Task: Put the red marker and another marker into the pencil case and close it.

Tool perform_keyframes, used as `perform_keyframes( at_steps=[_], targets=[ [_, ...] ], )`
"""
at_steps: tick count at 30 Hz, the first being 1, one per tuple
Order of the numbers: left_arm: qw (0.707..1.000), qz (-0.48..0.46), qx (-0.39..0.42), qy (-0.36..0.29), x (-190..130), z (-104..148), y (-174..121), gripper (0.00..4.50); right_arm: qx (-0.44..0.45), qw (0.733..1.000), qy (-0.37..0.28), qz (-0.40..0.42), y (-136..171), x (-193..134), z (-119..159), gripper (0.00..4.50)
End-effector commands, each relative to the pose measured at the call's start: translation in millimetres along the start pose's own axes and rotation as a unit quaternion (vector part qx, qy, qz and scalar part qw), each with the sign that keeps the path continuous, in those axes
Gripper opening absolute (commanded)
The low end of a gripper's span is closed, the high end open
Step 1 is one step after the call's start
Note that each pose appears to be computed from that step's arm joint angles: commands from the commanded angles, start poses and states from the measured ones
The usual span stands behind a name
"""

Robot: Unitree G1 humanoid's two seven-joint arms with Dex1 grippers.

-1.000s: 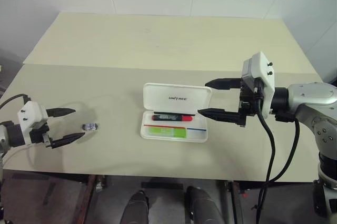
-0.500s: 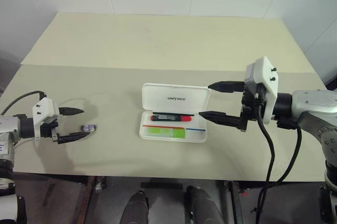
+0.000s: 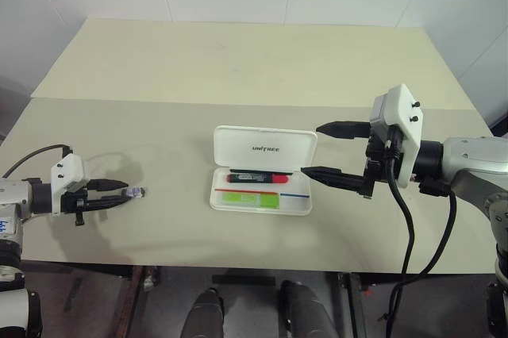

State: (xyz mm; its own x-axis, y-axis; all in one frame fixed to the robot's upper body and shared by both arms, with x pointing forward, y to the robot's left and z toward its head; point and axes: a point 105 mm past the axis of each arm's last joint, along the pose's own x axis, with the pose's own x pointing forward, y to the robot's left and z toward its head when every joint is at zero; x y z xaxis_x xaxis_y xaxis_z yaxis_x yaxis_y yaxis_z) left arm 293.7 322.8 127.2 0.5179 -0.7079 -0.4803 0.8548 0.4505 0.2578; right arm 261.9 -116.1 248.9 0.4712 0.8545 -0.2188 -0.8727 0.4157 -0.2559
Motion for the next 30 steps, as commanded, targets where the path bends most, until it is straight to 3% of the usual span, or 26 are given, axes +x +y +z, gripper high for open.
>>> perform_keyframes(
  at_steps=[1, 8, 20, 26, 30],
  targets=[
    [0.999, 0.001, 0.03, -0.013, 2, 12, 3, 0.27, -0.025, 1.0, -0.018, -0.001, 2, -2, 12, 4.5],
    [0.999, 0.0, 0.038, -0.027, 8, 17, -1, 0.18, -0.027, 0.999, -0.018, 0.003, 3, 0, 11, 4.5],
    [0.992, -0.012, 0.084, -0.094, 13, 66, -12, 0.18, -0.022, 1.0, -0.007, 0.004, 4, 1, 2, 4.5],
    [0.988, -0.044, 0.101, -0.108, 30, 85, -25, 0.18, -0.02, 1.0, 0.0, 0.003, 5, 2, -3, 4.5],
    [0.981, -0.078, 0.112, -0.137, 57, 107, -38, 0.18, -0.017, 1.0, 0.008, -0.008, 4, -4, -11, 4.5]
  ],
)
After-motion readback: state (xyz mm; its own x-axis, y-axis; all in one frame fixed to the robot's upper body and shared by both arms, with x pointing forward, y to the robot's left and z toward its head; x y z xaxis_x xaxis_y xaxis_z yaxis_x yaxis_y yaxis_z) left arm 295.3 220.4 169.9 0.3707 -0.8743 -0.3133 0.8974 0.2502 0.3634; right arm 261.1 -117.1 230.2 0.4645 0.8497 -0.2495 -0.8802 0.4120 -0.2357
